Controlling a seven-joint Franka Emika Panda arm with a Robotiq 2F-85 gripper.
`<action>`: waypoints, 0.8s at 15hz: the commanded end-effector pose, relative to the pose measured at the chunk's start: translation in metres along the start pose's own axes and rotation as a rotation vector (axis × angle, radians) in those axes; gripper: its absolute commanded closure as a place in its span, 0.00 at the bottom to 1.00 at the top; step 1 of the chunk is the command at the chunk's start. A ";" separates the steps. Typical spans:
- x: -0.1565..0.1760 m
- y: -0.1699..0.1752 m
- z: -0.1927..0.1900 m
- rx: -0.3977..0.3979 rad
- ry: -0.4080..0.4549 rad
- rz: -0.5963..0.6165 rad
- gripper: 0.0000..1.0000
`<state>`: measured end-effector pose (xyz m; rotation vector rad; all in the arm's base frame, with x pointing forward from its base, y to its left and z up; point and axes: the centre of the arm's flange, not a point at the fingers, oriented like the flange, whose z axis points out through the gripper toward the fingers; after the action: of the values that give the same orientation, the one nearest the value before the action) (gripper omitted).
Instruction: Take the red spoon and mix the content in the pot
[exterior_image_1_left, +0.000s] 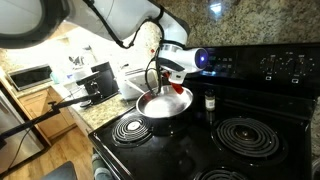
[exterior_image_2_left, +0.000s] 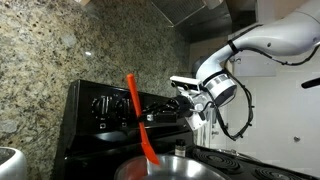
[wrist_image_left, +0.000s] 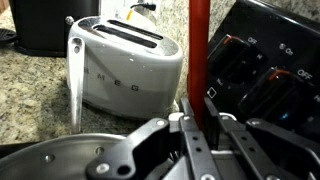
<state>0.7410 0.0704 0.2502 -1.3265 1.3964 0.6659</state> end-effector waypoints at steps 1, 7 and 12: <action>0.004 0.004 -0.014 0.035 -0.014 0.006 0.96; 0.017 0.026 -0.022 0.031 0.049 0.072 0.96; 0.003 0.045 -0.017 -0.013 0.037 0.082 0.96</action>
<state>0.7182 0.0556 0.2177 -1.3062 1.4780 0.6904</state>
